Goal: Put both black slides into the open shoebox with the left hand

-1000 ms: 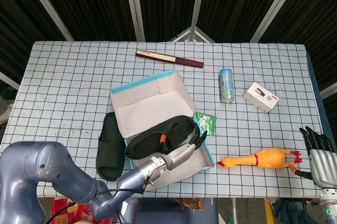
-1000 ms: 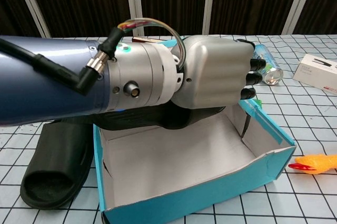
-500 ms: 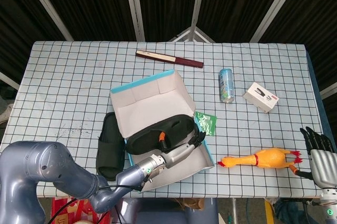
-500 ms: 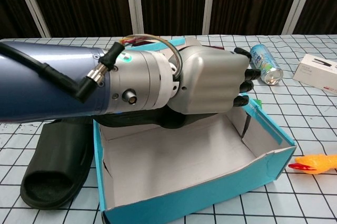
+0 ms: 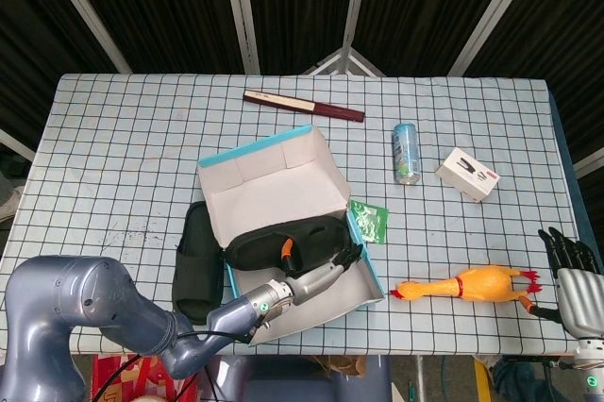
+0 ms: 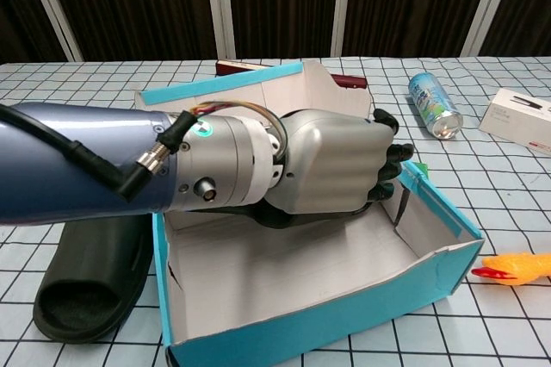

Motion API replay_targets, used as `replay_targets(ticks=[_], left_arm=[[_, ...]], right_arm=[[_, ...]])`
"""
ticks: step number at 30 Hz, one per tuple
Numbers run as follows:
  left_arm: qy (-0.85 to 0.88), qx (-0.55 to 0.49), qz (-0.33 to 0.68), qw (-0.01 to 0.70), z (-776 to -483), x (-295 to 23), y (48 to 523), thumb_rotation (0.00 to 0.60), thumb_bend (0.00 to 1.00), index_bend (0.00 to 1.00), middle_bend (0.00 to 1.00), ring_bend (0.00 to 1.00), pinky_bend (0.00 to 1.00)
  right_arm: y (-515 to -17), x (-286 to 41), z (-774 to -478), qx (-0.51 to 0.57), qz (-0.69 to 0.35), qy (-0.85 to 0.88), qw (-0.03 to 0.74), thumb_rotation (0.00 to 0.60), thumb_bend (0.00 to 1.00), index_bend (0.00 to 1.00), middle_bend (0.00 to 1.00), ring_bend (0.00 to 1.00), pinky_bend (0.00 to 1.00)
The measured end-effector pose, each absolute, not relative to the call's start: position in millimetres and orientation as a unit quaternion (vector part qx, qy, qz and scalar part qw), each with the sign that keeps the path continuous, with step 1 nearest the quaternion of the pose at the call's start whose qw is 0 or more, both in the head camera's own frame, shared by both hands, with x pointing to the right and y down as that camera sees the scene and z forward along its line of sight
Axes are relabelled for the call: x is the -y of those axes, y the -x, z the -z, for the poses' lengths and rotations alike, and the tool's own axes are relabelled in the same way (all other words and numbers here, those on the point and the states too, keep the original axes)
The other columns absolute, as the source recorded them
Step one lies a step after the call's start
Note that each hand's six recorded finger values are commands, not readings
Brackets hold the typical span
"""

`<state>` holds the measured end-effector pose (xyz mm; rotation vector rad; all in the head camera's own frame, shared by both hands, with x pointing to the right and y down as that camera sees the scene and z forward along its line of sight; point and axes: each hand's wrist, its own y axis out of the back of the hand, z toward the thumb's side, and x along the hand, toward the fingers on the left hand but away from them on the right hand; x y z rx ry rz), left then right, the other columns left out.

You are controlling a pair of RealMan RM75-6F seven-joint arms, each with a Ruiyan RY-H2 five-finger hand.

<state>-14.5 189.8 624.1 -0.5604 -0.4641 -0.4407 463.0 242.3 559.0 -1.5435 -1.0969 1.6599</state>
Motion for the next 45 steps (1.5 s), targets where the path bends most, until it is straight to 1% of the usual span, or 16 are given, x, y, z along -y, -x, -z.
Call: replay_targets(ticks=[3,6,12,19,22,25,27,30,33,36,39,42,45], left_arm=[[0.274,0.219,0.213,0.912,-623,-190,13,0.6,0.02,0.0,0.05,0.0,0.21],[0.277,0.214,0.214,0.912,-621,-191,12,0.6,0.01,0.0,0.05,0.0,0.21],[0.283,0.201,0.217,0.912,-610,-193,7,0.6,0.01,0.0,0.05,0.0,0.21],[0.312,0.188,0.231,0.902,-585,-199,9,0.6,0.01,0.0,0.06,0.0,0.21],[0.329,0.189,0.246,0.892,-577,-198,15,0.6,0.03,0.03,0.07,0.0,0.21],[0.324,0.191,0.265,0.888,-573,-192,23,0.6,0.07,0.1,0.13,0.02,0.21],[0.317,0.191,0.274,0.887,-570,-188,28,0.6,0.11,0.15,0.2,0.06,0.21],[0.326,0.185,0.277,0.885,-566,-186,30,0.6,0.13,0.16,0.24,0.11,0.23],[0.358,0.167,0.282,0.874,-561,-183,32,0.6,0.13,0.15,0.24,0.11,0.23],[0.413,0.144,0.302,0.847,-556,-177,41,0.6,0.13,0.13,0.23,0.11,0.23],[0.481,0.117,0.335,0.802,-550,-170,57,0.6,0.13,0.09,0.22,0.11,0.23],[0.544,0.083,0.375,0.746,-543,-158,79,0.6,0.13,0.05,0.21,0.11,0.23],[0.594,0.044,0.412,0.689,-535,-145,106,0.6,0.12,0.04,0.21,0.11,0.23]], right_arm=[[-463,-242,-559,0.415,-0.627,0.583,0.307,0.6,0.16,0.0,0.05,0.09,0.07],[-463,-242,-559,0.415,-0.627,0.583,0.307,0.6,0.16,0.0,0.05,0.09,0.07],[-463,-242,-559,0.415,-0.627,0.584,0.308,0.6,0.16,0.0,0.05,0.09,0.07],[-462,-243,-559,0.413,-0.627,0.585,0.307,0.6,0.16,0.0,0.05,0.09,0.07],[-461,-243,-559,0.413,-0.627,0.585,0.308,0.6,0.16,0.0,0.05,0.09,0.07],[-461,-243,-559,0.412,-0.627,0.585,0.308,0.6,0.16,0.0,0.05,0.09,0.07],[-460,-243,-559,0.411,-0.627,0.585,0.308,0.6,0.16,0.0,0.05,0.09,0.07],[-461,-243,-560,0.411,-0.629,0.585,0.307,0.6,0.16,0.0,0.05,0.09,0.07],[-462,-243,-559,0.412,-0.629,0.583,0.306,0.6,0.16,0.0,0.05,0.09,0.07],[-463,-243,-558,0.415,-0.629,0.582,0.306,0.6,0.16,0.0,0.05,0.09,0.07],[-464,-243,-558,0.416,-0.628,0.582,0.306,0.6,0.16,0.0,0.05,0.09,0.07],[-463,-243,-558,0.414,-0.629,0.583,0.307,0.6,0.16,0.0,0.05,0.09,0.07],[-461,-244,-559,0.411,-0.63,0.583,0.307,0.6,0.16,0.0,0.05,0.09,0.07]])
